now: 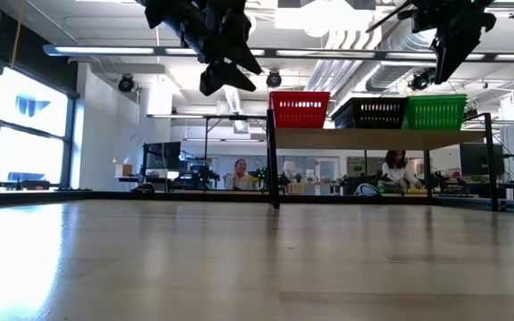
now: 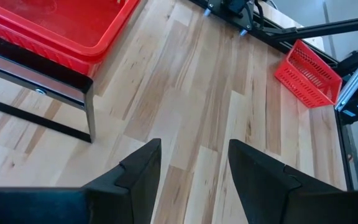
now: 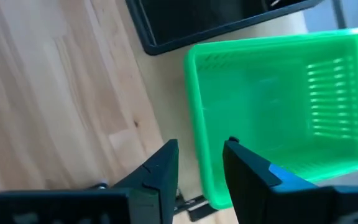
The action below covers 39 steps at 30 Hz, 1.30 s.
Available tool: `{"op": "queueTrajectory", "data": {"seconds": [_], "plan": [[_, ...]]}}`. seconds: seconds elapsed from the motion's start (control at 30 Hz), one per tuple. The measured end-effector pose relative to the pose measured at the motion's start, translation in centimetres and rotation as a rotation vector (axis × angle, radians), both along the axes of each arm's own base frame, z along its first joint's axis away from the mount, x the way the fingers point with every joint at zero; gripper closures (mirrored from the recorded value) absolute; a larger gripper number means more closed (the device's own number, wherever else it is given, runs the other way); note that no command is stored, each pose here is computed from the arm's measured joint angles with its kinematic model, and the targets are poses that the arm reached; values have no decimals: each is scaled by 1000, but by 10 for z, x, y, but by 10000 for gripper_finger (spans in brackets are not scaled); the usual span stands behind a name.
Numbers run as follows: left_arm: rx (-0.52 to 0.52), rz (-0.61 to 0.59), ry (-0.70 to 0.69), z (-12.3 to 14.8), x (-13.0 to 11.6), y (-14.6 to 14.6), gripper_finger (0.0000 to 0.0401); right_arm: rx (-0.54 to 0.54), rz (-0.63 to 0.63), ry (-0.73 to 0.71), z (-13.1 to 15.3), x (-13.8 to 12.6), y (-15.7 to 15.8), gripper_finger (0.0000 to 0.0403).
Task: Stack baskets on shelf by color
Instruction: Stack the red basket on top of the other red baskets on the shelf
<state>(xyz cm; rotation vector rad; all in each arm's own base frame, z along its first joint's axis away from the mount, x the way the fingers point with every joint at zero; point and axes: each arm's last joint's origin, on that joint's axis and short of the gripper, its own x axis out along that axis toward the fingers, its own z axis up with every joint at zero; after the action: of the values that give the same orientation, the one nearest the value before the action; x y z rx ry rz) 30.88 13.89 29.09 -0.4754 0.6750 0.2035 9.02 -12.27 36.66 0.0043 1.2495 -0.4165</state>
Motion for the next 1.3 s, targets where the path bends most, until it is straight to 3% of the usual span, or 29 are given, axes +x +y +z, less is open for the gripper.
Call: {"op": "queueTrajectory", "data": {"seconds": [0.53,0.77,1.1,1.3], "plan": [[1,0,-1,0,0,0,224,83,-121,89,-17,15,-24,290],[3,-1,-1,0,0,0,224,56,-184,238,-20,11,-25,290],[3,-1,-1,0,0,0,224,83,-184,188,-19,10,-22,290],[2,-1,-1,0,0,0,224,29,-210,169,-12,5,-14,290]]}}
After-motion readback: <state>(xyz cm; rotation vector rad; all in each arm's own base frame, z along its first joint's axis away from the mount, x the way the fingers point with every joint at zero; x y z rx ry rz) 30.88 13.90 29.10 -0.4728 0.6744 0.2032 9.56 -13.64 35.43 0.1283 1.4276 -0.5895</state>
